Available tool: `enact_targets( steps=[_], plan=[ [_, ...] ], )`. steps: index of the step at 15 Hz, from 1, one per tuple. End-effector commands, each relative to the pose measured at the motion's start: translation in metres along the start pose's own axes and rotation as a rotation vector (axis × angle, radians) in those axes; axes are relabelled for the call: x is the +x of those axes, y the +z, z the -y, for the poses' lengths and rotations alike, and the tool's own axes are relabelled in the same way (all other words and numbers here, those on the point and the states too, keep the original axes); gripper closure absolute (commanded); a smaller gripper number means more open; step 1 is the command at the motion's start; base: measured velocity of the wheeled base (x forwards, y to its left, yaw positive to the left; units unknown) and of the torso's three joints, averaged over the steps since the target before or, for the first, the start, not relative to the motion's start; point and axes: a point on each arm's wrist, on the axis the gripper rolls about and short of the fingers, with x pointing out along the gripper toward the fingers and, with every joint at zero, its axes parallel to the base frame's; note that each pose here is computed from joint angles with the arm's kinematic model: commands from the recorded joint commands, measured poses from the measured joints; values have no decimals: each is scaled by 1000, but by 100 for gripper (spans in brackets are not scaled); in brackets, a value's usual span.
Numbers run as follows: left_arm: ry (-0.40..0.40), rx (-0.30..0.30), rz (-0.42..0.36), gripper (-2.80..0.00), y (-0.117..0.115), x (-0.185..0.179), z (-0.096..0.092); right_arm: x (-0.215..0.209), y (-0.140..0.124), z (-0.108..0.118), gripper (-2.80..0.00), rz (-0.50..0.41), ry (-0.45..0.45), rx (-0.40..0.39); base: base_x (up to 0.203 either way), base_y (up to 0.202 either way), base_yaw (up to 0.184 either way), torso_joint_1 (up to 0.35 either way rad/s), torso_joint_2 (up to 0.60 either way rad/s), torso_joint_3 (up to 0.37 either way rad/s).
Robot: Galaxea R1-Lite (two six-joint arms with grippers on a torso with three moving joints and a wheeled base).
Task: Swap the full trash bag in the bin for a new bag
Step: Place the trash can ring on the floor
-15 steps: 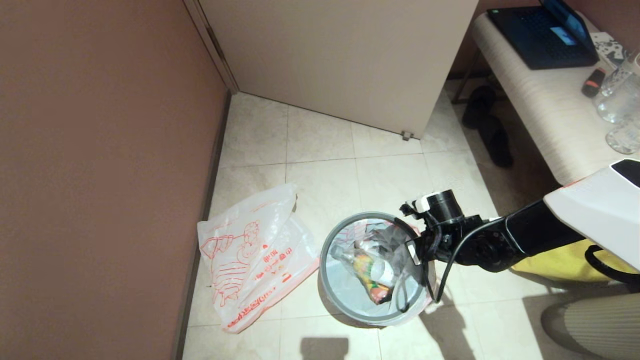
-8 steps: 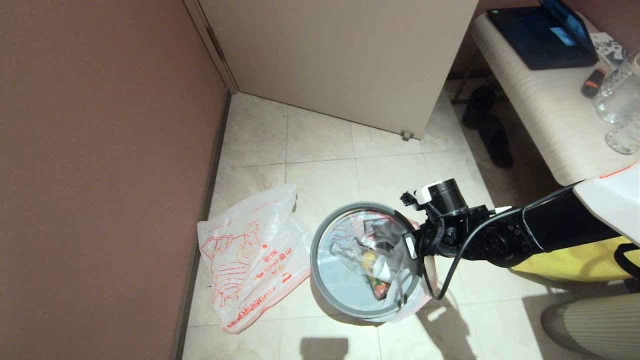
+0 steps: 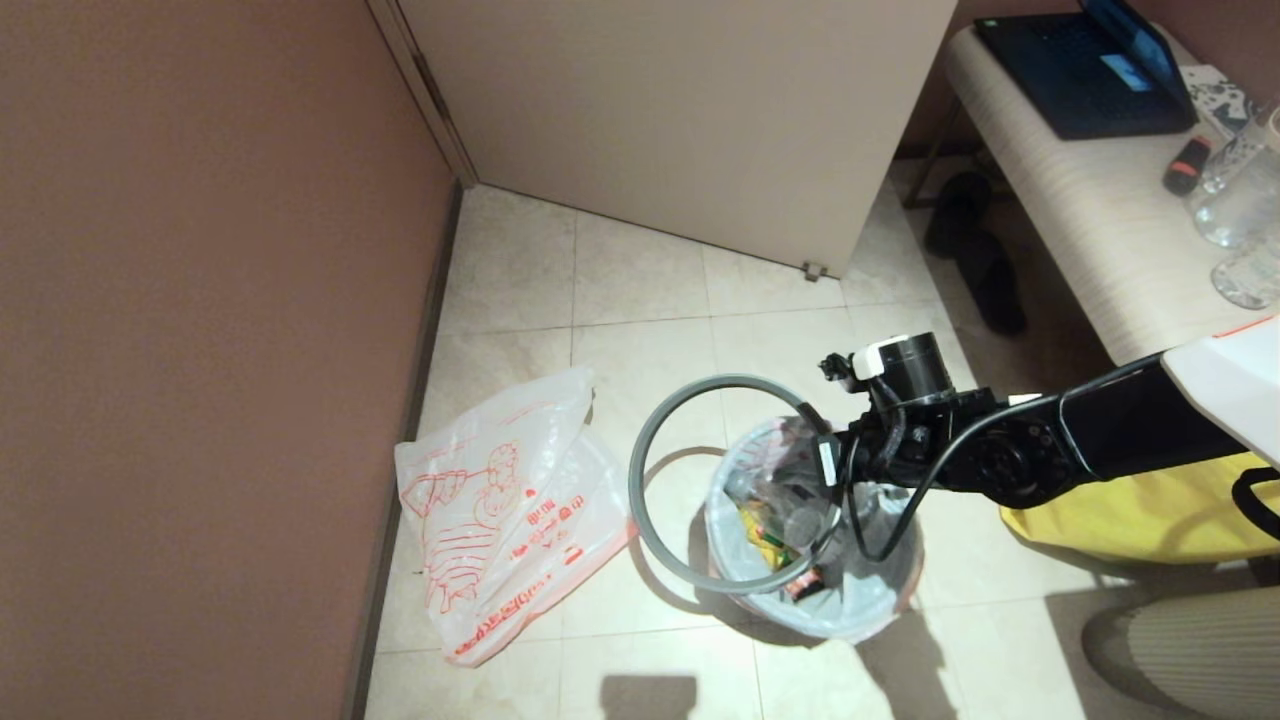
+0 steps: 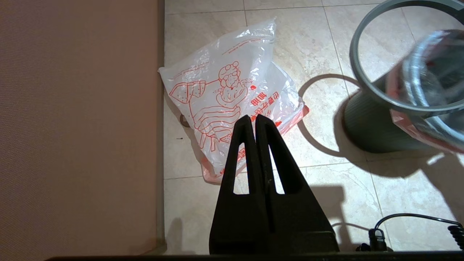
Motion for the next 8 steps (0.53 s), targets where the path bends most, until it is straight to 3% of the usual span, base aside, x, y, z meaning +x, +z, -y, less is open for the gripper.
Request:
enact_targets(
  steps=[1, 5, 8],
  plan=[
    [0, -1, -1, 0, 0, 0, 0, 8, -5, 11, 0, -24, -25, 17, 0, 0, 0, 0, 0, 0],
    [0, -1, -1, 0, 0, 0, 0, -9, 1, 10, 0, 5, -18, 22, 0, 0, 0, 0, 0, 0],
    [0, -1, -1, 0, 0, 0, 0, -46, 10, 15, 0, 38, -18, 62, 0, 0, 0, 0, 0, 0]
  ],
)
